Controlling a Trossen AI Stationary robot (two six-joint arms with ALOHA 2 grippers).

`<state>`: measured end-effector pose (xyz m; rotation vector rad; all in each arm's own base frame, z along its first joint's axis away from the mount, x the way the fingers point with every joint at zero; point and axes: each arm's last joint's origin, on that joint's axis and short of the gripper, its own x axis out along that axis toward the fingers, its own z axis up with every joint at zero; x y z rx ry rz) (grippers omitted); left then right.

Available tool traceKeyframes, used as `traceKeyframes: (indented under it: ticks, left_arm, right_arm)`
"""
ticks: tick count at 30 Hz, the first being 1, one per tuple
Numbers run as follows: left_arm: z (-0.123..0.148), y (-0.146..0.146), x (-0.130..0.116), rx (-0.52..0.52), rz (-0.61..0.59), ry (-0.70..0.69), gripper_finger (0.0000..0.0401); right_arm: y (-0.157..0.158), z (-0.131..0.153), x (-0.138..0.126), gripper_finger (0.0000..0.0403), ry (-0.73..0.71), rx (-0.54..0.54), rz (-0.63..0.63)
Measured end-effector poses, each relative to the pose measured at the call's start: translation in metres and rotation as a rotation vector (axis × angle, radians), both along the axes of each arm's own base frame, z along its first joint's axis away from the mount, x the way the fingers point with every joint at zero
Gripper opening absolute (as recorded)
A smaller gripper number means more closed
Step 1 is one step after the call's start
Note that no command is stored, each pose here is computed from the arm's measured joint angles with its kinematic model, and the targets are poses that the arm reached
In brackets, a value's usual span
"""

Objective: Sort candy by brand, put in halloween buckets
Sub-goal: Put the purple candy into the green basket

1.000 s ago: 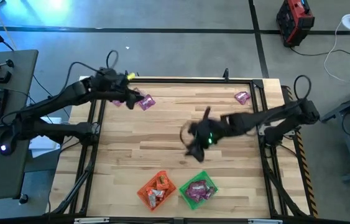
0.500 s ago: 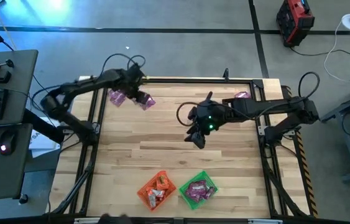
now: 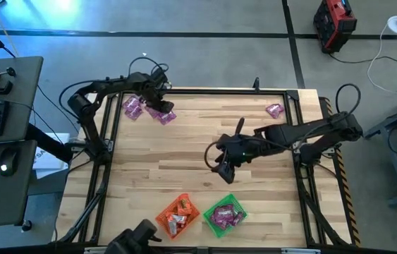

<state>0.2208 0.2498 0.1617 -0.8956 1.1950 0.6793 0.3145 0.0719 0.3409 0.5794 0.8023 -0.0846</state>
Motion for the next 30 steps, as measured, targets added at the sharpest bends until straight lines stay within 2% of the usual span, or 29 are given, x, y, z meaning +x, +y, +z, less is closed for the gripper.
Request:
traceKeyframes:
  ticks: [10, 16, 19, 23, 30]
  left_arm:
    - [-0.005, 0.002, -0.001, 0.037, 0.019, 0.066, 0.0182]
    - [-0.009, 0.002, -0.004, -0.036, 0.02, 0.043, 0.0182]
    - [-0.013, 0.003, -0.004, -0.016, 0.026, 0.09, 0.0182]
    - [-0.013, 0.004, -0.003, 0.002, 0.036, 0.086, 0.0182]
    - [-0.013, 0.003, -0.004, -0.026, 0.049, 0.083, 0.0182]
  right_arm:
    - [0.005, 0.0, -0.001, 0.0208, -0.012, -0.04, -0.057]
    - [0.005, 0.0, -0.001, 0.0208, -0.01, -0.029, -0.068]
    - [0.005, 0.0, -0.001, 0.0208, -0.011, -0.03, -0.068]
    - [0.005, 0.0, -0.001, 0.0208, -0.01, -0.026, -0.072]
    - [0.005, 0.0, -0.001, 0.0208, -0.01, -0.026, -0.072]
